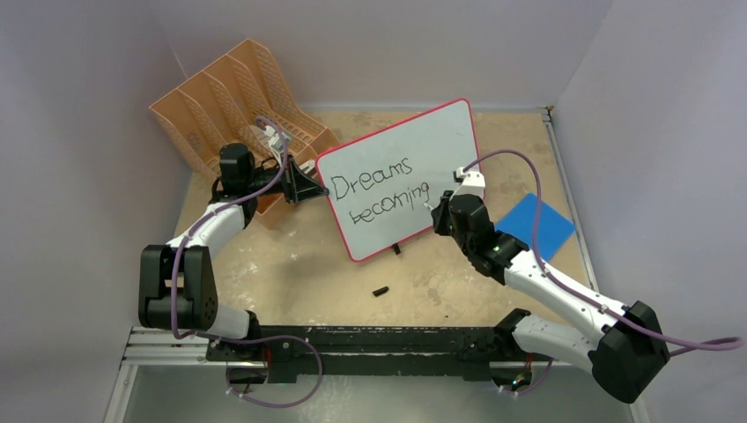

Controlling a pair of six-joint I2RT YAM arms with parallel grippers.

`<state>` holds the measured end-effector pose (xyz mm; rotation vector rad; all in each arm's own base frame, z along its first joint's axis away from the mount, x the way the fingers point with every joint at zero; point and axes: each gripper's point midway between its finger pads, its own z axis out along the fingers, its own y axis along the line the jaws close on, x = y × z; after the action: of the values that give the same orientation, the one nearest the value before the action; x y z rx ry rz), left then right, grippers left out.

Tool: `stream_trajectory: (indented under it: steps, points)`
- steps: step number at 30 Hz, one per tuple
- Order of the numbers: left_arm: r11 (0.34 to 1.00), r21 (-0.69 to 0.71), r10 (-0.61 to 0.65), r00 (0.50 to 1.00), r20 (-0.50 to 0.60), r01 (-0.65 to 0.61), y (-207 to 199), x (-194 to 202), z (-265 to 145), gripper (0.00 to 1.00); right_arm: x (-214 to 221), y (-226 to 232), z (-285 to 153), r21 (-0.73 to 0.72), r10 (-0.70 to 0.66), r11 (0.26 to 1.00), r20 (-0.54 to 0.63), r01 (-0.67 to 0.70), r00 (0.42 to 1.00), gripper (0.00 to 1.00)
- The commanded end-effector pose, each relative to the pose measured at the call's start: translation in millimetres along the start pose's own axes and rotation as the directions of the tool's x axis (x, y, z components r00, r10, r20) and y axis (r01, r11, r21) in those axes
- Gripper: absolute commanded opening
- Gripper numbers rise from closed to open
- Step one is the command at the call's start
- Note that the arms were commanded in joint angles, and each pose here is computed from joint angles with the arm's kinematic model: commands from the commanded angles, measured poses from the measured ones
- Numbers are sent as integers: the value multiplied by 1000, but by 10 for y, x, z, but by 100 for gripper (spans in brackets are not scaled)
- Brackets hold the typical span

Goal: Write a sentence on the whiteboard

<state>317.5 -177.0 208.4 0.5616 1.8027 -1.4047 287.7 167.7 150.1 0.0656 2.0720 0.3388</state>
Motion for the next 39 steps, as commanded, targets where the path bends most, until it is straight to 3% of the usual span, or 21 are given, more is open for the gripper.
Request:
stream_trajectory:
  steps: [1,12,39]
  points:
    - [996,2,89,996,23,-89,-12,-157,-11,0,-274,194,-37,-71,32,997,66,-27,997,0]
    - [996,-5,87,996,25,-86,1,-158,-8,0,-542,145,-295,-92,66,995,175,-50,982,0]
    - [994,-36,103,994,25,-102,0,-211,-34,0,-482,169,-411,-166,26,986,212,10,977,0]
